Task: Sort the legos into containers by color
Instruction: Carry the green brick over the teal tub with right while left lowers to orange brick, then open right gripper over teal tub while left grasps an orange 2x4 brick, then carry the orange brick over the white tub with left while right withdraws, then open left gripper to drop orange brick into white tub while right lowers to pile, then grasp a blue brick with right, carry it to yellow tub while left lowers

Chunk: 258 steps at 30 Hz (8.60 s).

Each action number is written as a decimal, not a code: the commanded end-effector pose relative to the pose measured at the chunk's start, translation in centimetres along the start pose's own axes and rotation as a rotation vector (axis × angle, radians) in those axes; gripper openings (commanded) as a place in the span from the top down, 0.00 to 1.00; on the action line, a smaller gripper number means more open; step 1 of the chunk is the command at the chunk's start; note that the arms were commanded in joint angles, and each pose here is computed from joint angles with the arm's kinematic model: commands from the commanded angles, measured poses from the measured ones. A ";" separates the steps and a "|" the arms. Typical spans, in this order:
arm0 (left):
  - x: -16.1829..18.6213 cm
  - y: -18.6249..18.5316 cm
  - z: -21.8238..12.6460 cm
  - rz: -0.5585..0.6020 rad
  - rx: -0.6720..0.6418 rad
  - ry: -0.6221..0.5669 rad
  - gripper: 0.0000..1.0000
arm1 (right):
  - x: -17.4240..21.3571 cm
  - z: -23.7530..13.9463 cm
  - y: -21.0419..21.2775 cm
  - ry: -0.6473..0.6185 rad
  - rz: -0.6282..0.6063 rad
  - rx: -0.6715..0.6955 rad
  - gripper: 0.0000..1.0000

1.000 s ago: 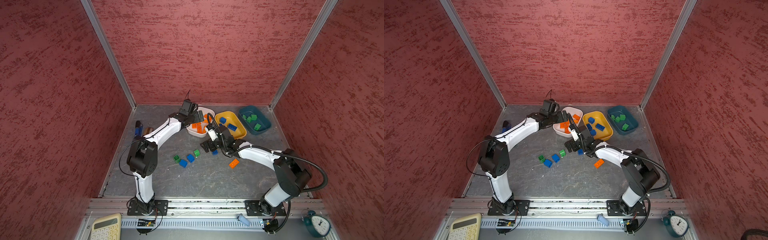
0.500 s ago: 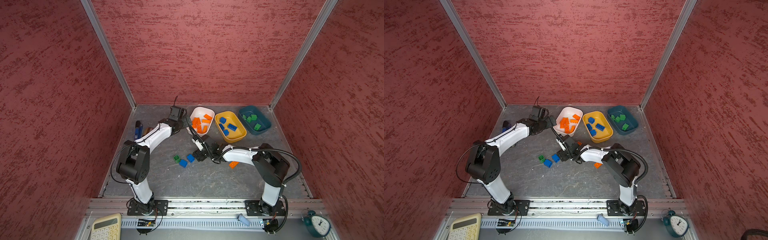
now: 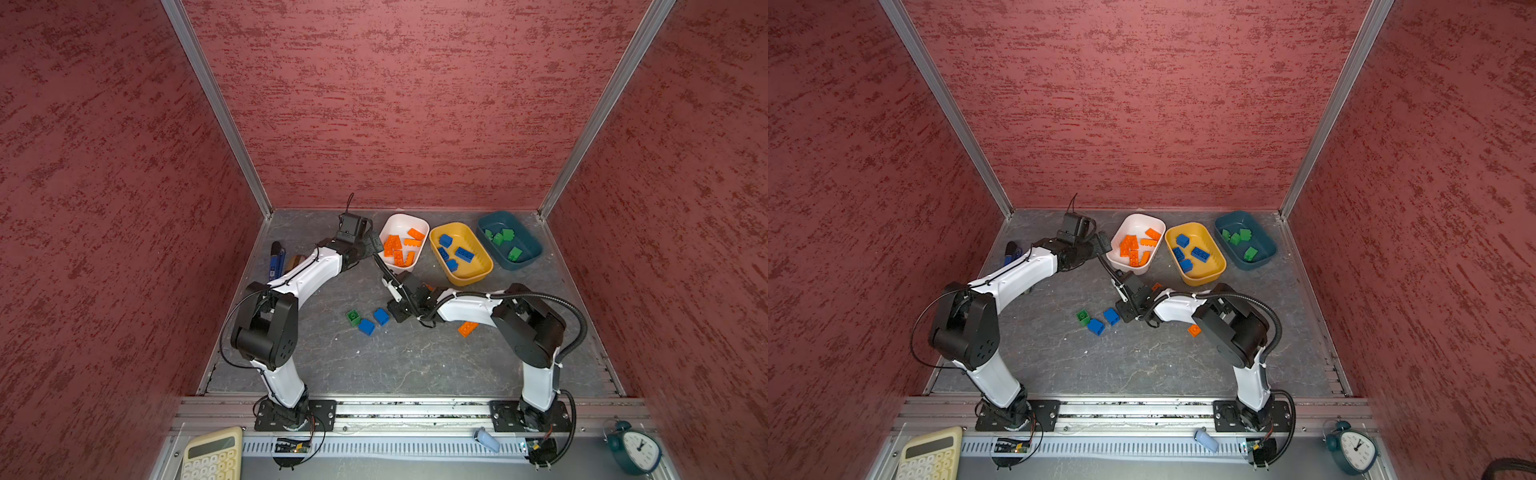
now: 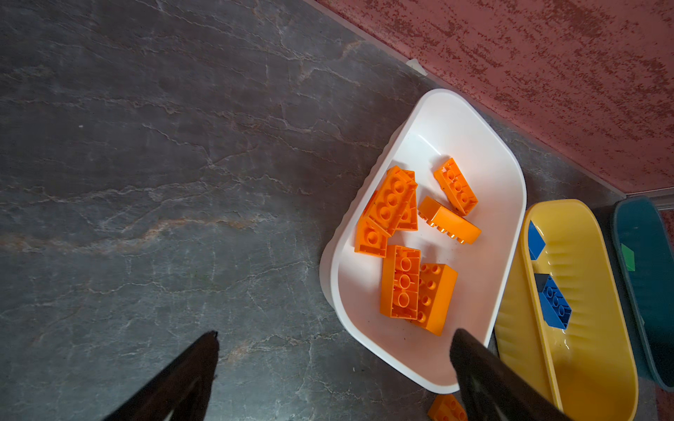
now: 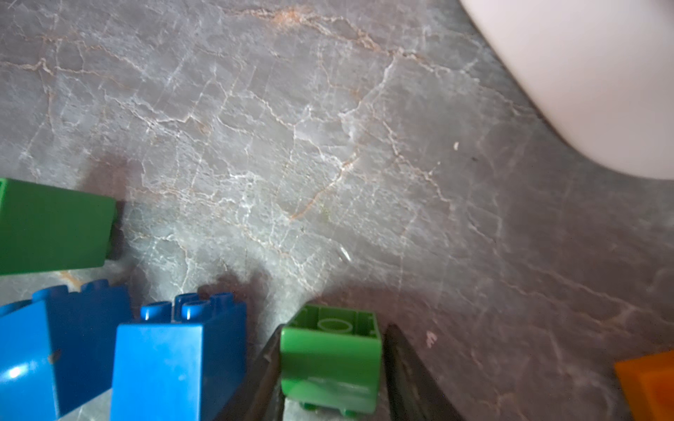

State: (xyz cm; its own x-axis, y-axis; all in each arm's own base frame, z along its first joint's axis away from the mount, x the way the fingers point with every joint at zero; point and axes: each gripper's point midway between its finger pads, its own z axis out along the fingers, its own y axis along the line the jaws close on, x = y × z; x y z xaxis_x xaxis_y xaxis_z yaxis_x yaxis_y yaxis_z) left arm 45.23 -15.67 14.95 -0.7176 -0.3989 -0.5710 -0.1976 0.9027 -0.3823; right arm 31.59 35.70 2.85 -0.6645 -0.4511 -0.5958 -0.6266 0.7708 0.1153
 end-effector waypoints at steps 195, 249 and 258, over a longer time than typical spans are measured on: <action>-2.3 -13.8 8.4 0.111 0.194 0.049 0.01 | 2.8 -6.5 -5.4 -0.040 0.230 0.033 0.16; 1.5 -1.9 -0.6 -0.017 -0.101 0.022 0.01 | -6.7 -13.3 -25.1 -0.372 0.464 0.371 0.72; 4.8 2.5 -2.3 -0.039 -0.248 0.093 0.01 | -9.7 -9.3 -30.7 -0.315 0.455 0.445 0.61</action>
State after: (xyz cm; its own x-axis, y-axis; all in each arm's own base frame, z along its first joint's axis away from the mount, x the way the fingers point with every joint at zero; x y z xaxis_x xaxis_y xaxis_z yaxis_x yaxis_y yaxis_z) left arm 41.41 -16.30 12.43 -0.7710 -0.4074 -0.4894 -0.3297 0.9129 -0.2406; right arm 52.26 12.55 11.98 -0.6305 0.0903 -0.7709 -0.0401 0.9881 0.1485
